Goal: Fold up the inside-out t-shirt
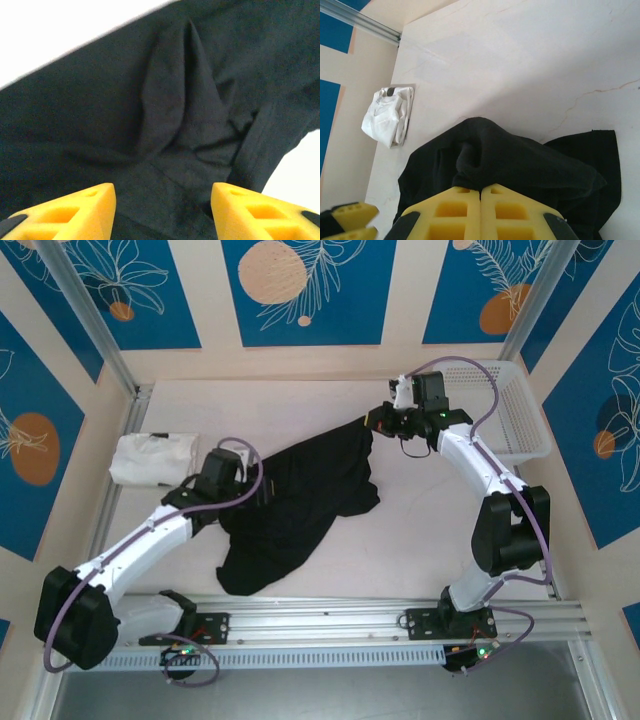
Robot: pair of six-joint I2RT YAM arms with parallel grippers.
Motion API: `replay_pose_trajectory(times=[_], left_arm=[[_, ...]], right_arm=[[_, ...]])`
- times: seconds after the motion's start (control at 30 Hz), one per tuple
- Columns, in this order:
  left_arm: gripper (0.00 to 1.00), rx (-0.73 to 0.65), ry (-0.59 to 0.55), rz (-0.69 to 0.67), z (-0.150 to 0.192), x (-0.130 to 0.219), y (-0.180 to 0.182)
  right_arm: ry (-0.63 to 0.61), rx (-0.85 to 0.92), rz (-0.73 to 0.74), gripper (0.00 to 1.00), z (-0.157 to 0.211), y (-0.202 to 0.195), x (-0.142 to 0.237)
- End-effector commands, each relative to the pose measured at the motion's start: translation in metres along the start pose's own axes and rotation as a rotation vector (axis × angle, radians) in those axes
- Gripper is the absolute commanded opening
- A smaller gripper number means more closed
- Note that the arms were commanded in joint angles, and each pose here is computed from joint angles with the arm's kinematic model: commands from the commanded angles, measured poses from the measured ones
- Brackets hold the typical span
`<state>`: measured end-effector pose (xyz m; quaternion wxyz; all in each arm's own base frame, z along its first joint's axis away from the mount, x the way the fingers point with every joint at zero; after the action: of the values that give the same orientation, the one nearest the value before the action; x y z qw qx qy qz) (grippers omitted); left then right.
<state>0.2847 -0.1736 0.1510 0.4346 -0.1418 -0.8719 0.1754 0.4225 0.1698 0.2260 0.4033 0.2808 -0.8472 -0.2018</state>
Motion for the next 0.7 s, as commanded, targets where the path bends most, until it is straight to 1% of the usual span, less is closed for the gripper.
replay_pose_trajectory(times=[0.0, 0.13, 0.2, 0.3, 0.37, 0.43, 0.47, 0.5, 0.6, 0.67], left_arm=[[0.55, -0.065, 0.020, -0.007, 0.011, -0.014, -0.002], [0.58, -0.197, 0.052, -0.033, 0.011, -0.039, -0.013], [0.59, -0.252, 0.076, -0.048, 0.011, -0.055, -0.020], [0.59, -0.299, 0.090, -0.082, 0.008, -0.076, -0.026], [0.58, -0.320, 0.090, -0.079, 0.005, -0.088, -0.031], [0.56, -0.333, 0.095, -0.108, 0.002, -0.101, -0.030], [0.54, -0.338, 0.096, -0.134, 0.000, -0.106, -0.027], [0.49, -0.342, 0.095, -0.167, -0.002, -0.112, -0.023], [0.25, -0.370, 0.088, -0.218, -0.016, -0.113, -0.023], [0.10, -0.389, 0.054, -0.213, -0.037, -0.095, -0.033]], right_arm=[[-0.005, -0.013, -0.032, 0.00, -0.003, 0.002, -0.001], [-0.014, -0.012, -0.044, 0.00, -0.005, 0.007, 0.003], [-0.021, -0.007, -0.048, 0.00, -0.008, 0.010, 0.007], [-0.032, 0.005, -0.051, 0.00, -0.012, 0.016, 0.013], [-0.032, 0.008, -0.055, 0.00, -0.012, 0.018, 0.015], [-0.027, 0.006, -0.059, 0.00, -0.011, 0.019, 0.015], [-0.024, 0.006, -0.063, 0.00, -0.010, 0.020, 0.015], [-0.022, 0.004, -0.068, 0.00, -0.010, 0.021, 0.015], [-0.032, 0.013, -0.075, 0.00, -0.014, 0.026, 0.021], [-0.060, 0.040, -0.079, 0.00, -0.022, 0.035, 0.032]])
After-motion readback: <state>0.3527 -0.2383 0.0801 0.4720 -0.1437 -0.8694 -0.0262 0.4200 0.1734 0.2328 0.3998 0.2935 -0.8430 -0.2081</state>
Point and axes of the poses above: each hand's point on the last joint's axis, 136 mm out from that joint toward the fingers, its own x axis back along the fingers, its own y axis along the line the jaws close on, z = x × y, the point moved 1 cm from there along x, back along the fingers, and after that the axes turned 9 degrees about x, right-handed, at the moved point
